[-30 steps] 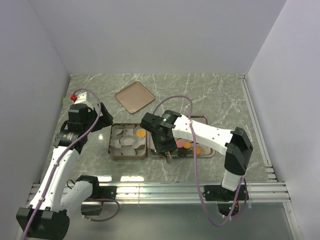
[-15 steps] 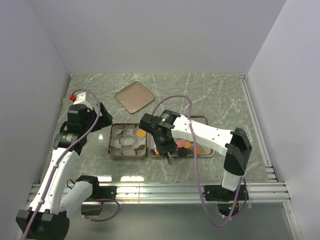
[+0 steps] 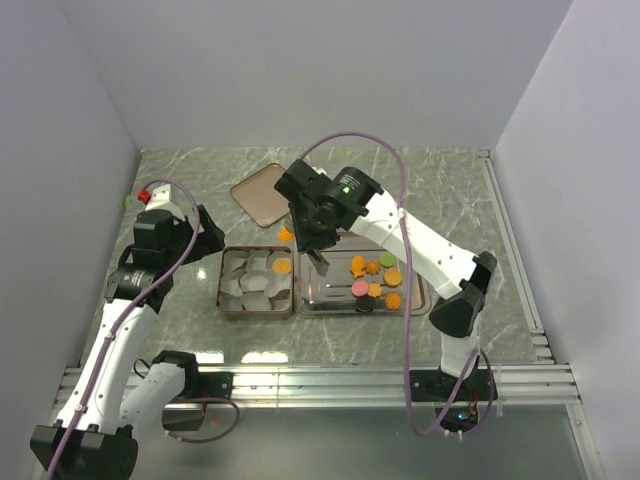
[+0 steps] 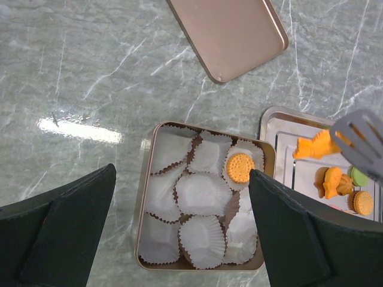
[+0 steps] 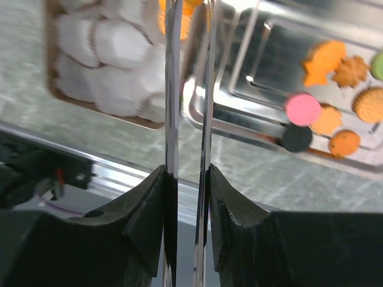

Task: Pack the cookies

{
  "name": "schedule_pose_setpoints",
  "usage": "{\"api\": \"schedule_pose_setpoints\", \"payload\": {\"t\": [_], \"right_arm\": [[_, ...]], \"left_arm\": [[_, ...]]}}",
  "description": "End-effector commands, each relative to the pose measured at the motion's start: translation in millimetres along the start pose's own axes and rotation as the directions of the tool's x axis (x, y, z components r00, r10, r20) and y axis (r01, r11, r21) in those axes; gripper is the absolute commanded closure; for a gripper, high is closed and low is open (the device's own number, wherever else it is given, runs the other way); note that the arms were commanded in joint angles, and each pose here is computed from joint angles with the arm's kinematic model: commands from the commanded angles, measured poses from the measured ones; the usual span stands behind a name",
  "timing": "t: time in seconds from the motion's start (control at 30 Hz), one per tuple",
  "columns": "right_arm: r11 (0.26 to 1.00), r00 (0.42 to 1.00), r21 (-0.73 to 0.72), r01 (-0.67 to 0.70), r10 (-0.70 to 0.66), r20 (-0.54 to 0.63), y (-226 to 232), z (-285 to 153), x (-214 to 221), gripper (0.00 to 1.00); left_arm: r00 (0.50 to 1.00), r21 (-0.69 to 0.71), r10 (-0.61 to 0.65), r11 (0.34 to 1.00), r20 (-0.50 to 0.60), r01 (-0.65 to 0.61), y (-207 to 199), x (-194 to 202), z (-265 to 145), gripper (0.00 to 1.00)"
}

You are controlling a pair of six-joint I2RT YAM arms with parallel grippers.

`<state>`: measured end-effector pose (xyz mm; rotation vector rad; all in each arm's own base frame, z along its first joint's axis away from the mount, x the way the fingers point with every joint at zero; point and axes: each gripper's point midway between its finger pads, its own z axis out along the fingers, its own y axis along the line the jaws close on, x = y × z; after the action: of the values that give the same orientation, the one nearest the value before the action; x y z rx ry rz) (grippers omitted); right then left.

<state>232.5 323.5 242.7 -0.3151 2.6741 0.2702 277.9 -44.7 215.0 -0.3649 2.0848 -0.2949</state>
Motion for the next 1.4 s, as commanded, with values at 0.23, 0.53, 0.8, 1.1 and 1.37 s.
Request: {"api": "schedule_pose_setpoints", "payload": {"t": [0.23, 0.53, 0.8, 1.1, 1.37], "right_arm": [[0.987, 0.999, -0.159, 0.024, -0.030, -0.034, 55.2, 2.9, -16.4, 0.66], [0.976, 0.992, -0.209, 0.057, -0.078, -0.096, 79.3, 28.0, 6.9, 0.66], [0.982, 0.990, -0.180, 0.049, -0.072, -0.124, 83.8, 55.0, 8.9, 0.66], [0.991, 0.991, -0.136, 0.000, -0.018, -0.136, 70.9, 73.3, 2.2, 0.59], [0.988, 0.991, -0.152, -0.027, 0.007, -0.134, 70.4, 77.6, -5.2, 0.48]], "left_arm": [[1.000, 0.013, -0.006, 1.000, 0.014, 0.006, -4.1, -3.6, 1.3, 0.01], [1.000, 0.013, -0.006, 1.000, 0.004, 0.006, -4.1, -1.5, 3.5, 0.01], [1.000, 0.009, -0.004, 1.000, -0.004, 0.004, -3.3, 0.1, 5.2, 0.01], [1.000, 0.009, -0.001, 1.000, -0.004, 0.001, -4.8, 0.6, 4.4, 0.00], [1.000, 0.012, 0.001, 1.000, -0.015, -0.001, -5.5, 2.8, 6.7, 0.01]]}}
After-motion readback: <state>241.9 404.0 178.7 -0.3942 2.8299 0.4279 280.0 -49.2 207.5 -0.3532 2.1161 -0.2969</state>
